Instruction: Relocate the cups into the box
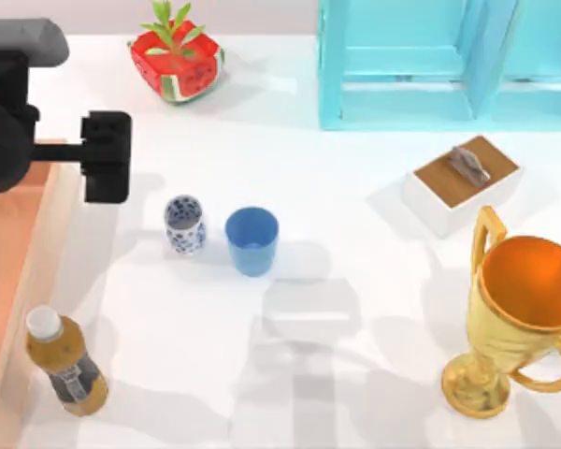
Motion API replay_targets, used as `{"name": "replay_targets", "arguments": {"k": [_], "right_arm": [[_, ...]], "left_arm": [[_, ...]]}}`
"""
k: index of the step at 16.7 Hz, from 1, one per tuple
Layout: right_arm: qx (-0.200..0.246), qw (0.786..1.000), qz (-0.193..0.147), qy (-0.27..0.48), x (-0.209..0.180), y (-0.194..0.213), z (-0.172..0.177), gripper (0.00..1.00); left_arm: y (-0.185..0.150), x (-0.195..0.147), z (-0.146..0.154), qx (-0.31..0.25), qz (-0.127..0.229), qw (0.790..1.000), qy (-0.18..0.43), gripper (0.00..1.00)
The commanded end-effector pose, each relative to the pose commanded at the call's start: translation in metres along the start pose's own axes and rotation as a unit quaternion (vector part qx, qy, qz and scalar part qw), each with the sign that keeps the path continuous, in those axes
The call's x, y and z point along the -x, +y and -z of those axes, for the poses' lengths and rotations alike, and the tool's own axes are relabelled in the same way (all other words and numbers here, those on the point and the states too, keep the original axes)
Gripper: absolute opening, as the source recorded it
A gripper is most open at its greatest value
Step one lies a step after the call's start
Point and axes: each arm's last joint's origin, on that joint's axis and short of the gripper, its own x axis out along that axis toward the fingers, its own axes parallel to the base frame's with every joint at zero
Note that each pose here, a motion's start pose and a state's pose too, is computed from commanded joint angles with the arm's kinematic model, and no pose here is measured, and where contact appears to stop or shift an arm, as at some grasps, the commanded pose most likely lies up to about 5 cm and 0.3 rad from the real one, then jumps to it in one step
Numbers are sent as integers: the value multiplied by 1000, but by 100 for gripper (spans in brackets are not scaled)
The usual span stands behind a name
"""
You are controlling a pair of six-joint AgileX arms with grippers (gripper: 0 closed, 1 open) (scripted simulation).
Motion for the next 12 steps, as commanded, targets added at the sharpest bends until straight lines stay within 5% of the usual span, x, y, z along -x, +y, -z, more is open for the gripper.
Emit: {"name": "replay_targets", "arguments": {"k": [6,12], "right_arm": [[0,1000,0,0,0,0,0,100],[0,1000,0,0,0,0,0,100]], "left_arm": [[-45,-67,-78,26,-27,985,168,100],[-73,-139,-103,46,-73,958,272,100]]}}
